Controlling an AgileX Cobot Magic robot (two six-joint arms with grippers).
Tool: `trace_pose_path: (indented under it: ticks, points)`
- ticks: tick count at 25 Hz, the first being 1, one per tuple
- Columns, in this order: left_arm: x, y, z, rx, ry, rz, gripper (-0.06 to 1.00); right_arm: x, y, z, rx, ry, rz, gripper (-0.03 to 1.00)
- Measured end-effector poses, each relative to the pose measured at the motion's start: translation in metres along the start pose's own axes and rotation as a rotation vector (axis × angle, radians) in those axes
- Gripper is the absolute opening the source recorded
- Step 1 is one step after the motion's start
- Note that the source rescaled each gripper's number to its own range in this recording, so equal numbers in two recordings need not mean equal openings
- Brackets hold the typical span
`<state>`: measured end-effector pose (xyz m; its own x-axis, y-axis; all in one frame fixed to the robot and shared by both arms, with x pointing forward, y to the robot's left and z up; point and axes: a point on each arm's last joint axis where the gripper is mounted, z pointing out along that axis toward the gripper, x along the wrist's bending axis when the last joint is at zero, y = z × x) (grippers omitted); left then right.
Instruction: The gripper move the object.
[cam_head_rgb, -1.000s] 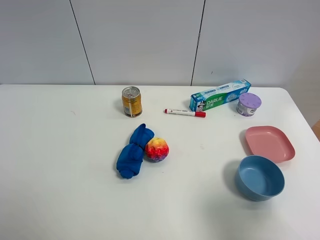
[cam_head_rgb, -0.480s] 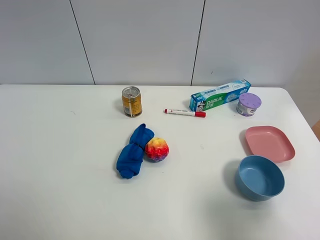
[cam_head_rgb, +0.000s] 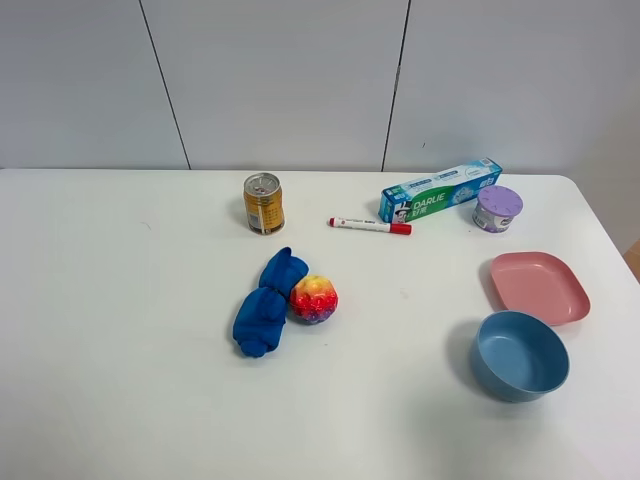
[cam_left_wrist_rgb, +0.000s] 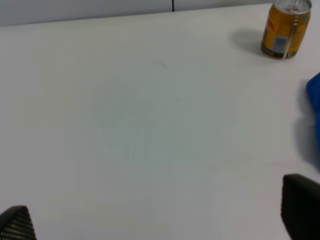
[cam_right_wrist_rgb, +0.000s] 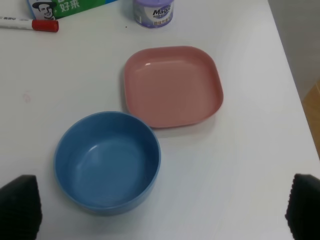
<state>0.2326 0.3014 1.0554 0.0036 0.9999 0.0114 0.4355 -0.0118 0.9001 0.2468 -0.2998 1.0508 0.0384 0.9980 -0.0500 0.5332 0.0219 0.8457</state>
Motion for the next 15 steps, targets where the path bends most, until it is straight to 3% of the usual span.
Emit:
trace_pose_path:
  ticks: [15]
  points:
    - [0.0000, 0.0000, 0.0000, 0.000, 0.000, -0.001, 1.00, 0.0000, 0.0000, 0.0000, 0.000, 0.000, 0.000, 1.00]
